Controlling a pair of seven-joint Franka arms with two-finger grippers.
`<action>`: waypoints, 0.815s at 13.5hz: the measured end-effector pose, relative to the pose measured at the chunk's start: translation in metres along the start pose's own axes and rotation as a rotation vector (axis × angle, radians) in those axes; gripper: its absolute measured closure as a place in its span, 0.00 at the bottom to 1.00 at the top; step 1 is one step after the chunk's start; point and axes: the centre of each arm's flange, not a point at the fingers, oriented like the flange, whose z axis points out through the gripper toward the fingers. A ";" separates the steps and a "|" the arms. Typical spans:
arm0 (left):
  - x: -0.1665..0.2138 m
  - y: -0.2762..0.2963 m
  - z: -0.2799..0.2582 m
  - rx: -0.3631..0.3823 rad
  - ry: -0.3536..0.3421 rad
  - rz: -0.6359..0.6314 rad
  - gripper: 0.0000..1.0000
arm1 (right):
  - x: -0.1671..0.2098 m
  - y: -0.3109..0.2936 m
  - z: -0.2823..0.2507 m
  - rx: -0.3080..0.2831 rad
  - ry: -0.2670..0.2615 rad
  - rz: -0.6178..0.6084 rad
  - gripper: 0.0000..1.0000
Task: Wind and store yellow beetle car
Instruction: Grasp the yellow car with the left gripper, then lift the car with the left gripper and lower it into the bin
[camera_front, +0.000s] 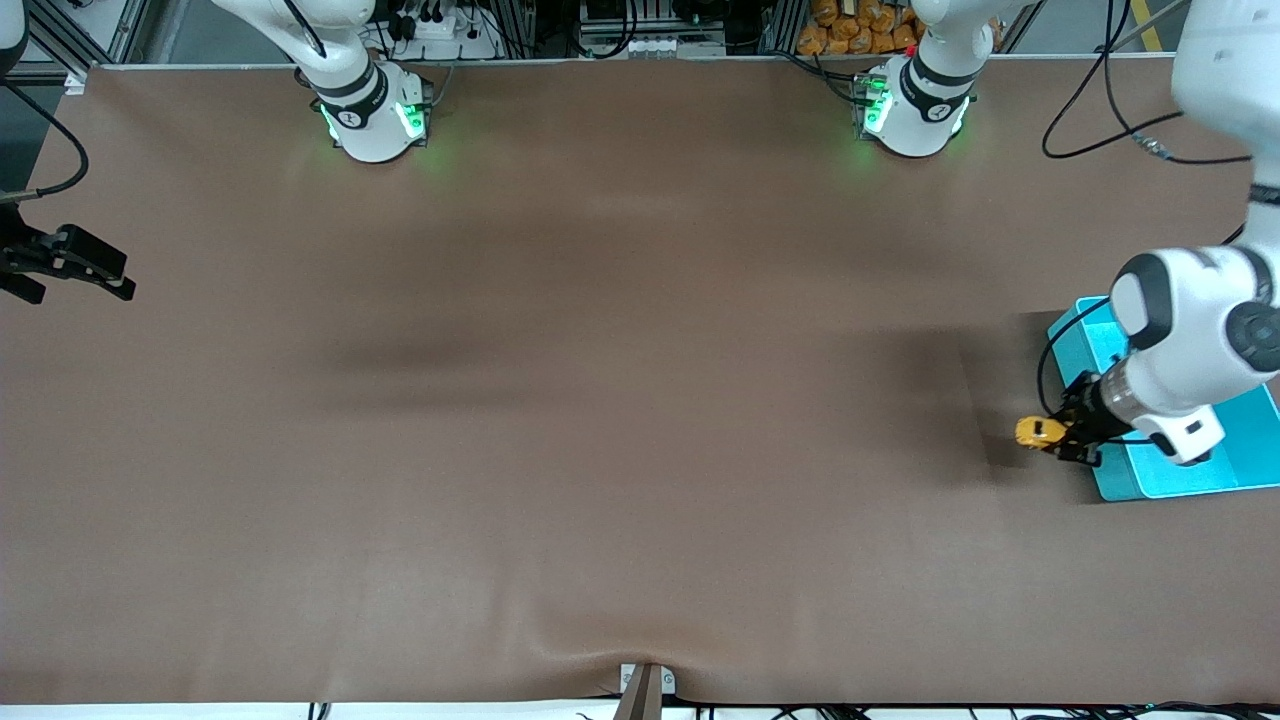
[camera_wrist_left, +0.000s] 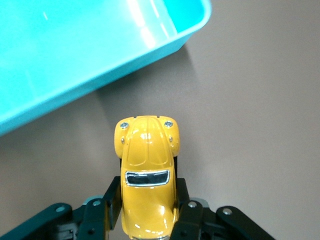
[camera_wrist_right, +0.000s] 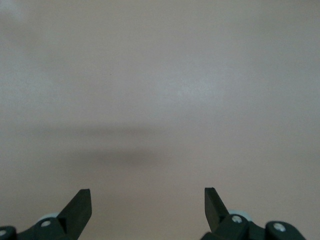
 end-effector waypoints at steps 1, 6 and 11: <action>0.003 -0.004 -0.017 0.007 0.009 0.061 0.54 | 0.000 0.000 0.000 0.000 0.000 0.000 0.00; 0.069 -0.053 -0.035 0.039 0.013 0.375 0.54 | 0.000 0.000 0.000 0.000 0.001 0.000 0.00; 0.119 -0.101 -0.022 0.060 -0.019 0.710 0.54 | 0.000 0.000 0.000 0.000 0.001 -0.001 0.00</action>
